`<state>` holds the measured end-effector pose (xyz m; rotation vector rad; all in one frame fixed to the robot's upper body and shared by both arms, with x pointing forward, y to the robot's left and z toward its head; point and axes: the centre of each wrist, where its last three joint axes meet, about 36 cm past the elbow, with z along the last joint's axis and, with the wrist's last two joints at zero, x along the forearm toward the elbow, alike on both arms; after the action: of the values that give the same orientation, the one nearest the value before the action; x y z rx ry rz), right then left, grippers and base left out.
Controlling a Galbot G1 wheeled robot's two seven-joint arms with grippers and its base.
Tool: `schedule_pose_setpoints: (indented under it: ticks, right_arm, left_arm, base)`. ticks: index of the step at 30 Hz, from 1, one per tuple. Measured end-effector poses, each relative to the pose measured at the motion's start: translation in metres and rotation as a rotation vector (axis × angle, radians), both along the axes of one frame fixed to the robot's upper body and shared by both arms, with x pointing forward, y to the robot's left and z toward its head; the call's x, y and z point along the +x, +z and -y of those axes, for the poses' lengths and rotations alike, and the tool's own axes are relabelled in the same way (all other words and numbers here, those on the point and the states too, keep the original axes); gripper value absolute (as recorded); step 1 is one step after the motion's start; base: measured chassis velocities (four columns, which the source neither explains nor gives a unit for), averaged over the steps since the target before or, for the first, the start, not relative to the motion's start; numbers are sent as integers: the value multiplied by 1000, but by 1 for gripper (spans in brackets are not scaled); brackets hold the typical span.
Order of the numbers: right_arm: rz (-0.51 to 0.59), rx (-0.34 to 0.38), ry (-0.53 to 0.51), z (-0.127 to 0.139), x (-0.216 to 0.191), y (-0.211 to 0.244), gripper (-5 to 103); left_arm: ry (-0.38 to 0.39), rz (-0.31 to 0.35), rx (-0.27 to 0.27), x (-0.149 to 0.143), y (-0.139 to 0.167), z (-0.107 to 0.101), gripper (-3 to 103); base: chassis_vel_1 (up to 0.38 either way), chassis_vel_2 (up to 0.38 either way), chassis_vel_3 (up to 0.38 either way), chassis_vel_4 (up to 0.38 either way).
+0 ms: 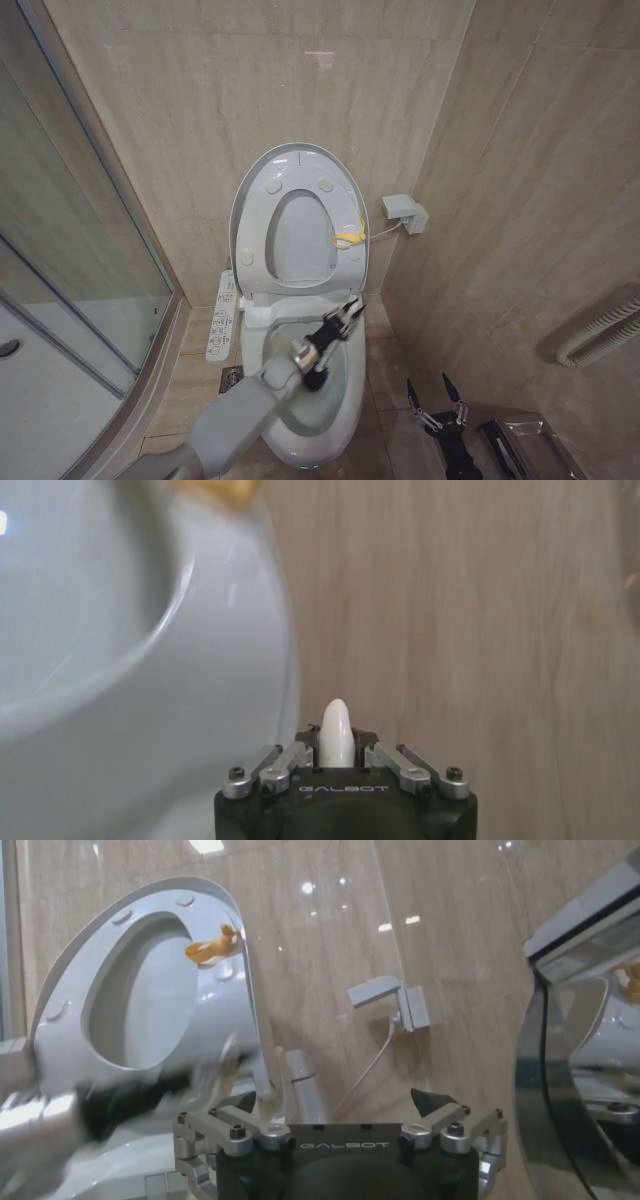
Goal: Open the toilet lid, clean the toilet bowl with a toilet brush, close the toilet lid, and flush.
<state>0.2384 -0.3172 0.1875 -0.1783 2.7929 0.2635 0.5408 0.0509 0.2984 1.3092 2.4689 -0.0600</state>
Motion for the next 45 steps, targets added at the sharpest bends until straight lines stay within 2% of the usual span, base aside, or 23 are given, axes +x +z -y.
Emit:
schedule_pose_setpoints:
  ticks: [2, 5, 8, 12, 14, 16, 17, 18, 20, 23, 27, 30, 33, 36, 39, 41, 43, 45]
  right_arm:
    - [-1, 0, -1, -1, -1, 0, 100]
    - [-3, -1, -3, 0, -1, -1, 100]
    - [-6, -4, -5, 3, -3, -1, 100]
    - [-6, -8, -4, 6, -4, -1, 100]
    - [-6, -8, -4, 6, -4, -1, 100]
    - [-5, -9, -3, 6, -4, -1, 100]
    - [-3, -8, -2, 5, -4, 0, 100]
    - [-3, -8, -2, 5, -4, 0, 100]
    - [-3, -8, -3, 5, -5, 0, 100]
    - [-3, -9, -2, 5, -6, 1, 100]
    - [-3, -11, -5, 7, -8, 1, 100]
    - [-2, -11, -5, 7, -7, 2, 100]
    - [0, -9, -5, 6, -7, 2, 100]
    - [1, -6, -5, 4, -6, 1, 100]
    - [1, -4, -3, 2, -6, 1, 100]
    - [1, -4, -2, 2, -6, 1, 100]
    - [0, -3, 2, 1, -6, 1, 100]
    - [1, -4, 3, 1, -6, 1, 100]
  left_arm:
    - [-17, 29, -41, 6, 16, 19, 23]
    - [-15, 27, -37, 9, 15, 23, 23]
    - [18, -28, 35, 2, -19, -2, 23]
    - [12, -60, 74, -10, -39, -16, 23]
    - [9, -62, 75, -12, -40, -16, 23]
    - [-4, -45, 47, -10, -30, -5, 23]
    - [-10, -17, 9, -2, -14, 9, 23]
    - [-10, -17, 9, -2, -14, 9, 23]
    - [-11, 9, -26, 6, 3, 22, 23]
    - [-8, 2, -21, 7, 0, 22, 23]
    - [7, -57, 38, -6, -33, 0, 23]
    - [2, -73, 64, -12, -44, -9, 23]
    - [-6, -66, 58, -13, -41, -7, 23]
    - [-36, -23, 7, -11, -18, 12, 23]
    - [-39, -6, -11, -7, -11, 17, 23]
    - [-34, -13, 3, -7, -16, 13, 23]
    - [-11, -44, 55, -9, -39, -8, 23]
    - [-4, -57, 76, -11, -49, -18, 23]
  base:
    - [0, 0, 0, 0]
    - [0, 0, 0, 0]
    - [0, 0, 0, 0]
    - [0, 0, 0, 0]
    - [0, 0, 0, 0]
    - [0, 0, 0, 0]
    - [0, 0, 0, 0]
    - [0, 0, 0, 0]
    - [0, 0, 0, 0]
    - [0, 0, 0, 0]
    - [0, 0, 0, 0]
    - [0, 0, 0, 0]
    - [0, 0, 0, 0]
    - [0, 0, 0, 0]
    - [0, 0, 0, 0]
    - [0, 0, 0, 0]
    - [0, 0, 0, 0]
    - [0, 0, 0, 0]
